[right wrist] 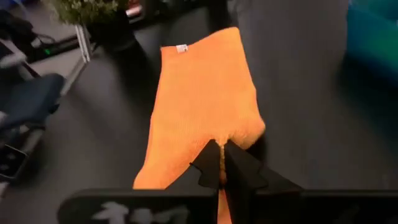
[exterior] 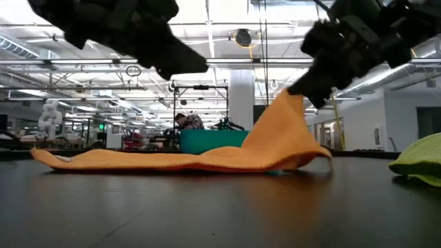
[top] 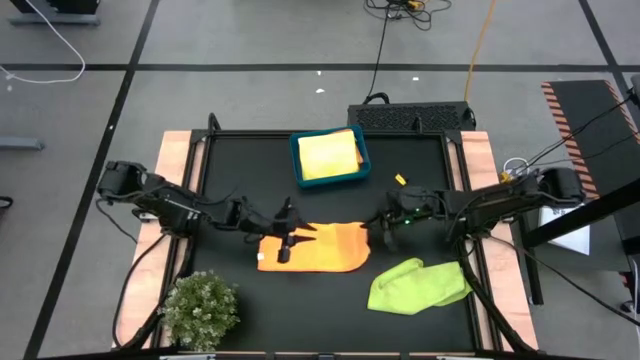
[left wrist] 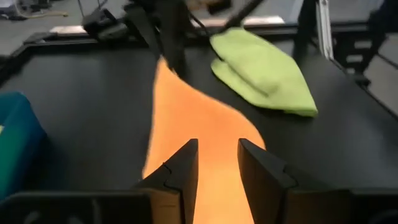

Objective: Fold microfiber towels
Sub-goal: Fold the orange microfiber towel

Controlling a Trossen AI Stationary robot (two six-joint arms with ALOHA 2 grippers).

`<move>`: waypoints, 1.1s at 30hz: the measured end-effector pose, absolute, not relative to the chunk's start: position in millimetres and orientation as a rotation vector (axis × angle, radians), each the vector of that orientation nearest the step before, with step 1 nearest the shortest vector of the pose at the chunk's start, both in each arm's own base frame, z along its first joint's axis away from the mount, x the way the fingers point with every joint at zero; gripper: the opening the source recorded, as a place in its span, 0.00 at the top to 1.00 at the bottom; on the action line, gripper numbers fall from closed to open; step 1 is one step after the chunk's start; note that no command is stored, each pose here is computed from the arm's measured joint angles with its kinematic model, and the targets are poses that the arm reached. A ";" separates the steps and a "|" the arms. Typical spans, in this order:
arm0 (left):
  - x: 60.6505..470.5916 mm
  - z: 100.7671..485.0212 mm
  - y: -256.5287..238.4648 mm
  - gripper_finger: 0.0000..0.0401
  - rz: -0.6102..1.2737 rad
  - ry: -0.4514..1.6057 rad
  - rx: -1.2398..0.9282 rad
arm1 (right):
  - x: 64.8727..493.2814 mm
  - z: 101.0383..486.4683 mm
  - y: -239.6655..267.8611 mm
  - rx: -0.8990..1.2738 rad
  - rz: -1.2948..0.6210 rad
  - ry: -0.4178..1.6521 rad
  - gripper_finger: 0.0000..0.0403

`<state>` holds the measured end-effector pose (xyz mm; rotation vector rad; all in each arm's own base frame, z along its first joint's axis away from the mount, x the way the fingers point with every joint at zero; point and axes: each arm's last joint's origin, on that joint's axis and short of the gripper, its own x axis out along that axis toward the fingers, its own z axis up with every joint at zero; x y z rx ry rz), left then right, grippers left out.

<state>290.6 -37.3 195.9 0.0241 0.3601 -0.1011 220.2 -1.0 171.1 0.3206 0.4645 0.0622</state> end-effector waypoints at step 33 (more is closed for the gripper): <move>420.8 203.9 -3.1 0.62 -0.108 0.675 -0.047 | 259.9 184.8 15.6 0.132 0.063 0.586 1.00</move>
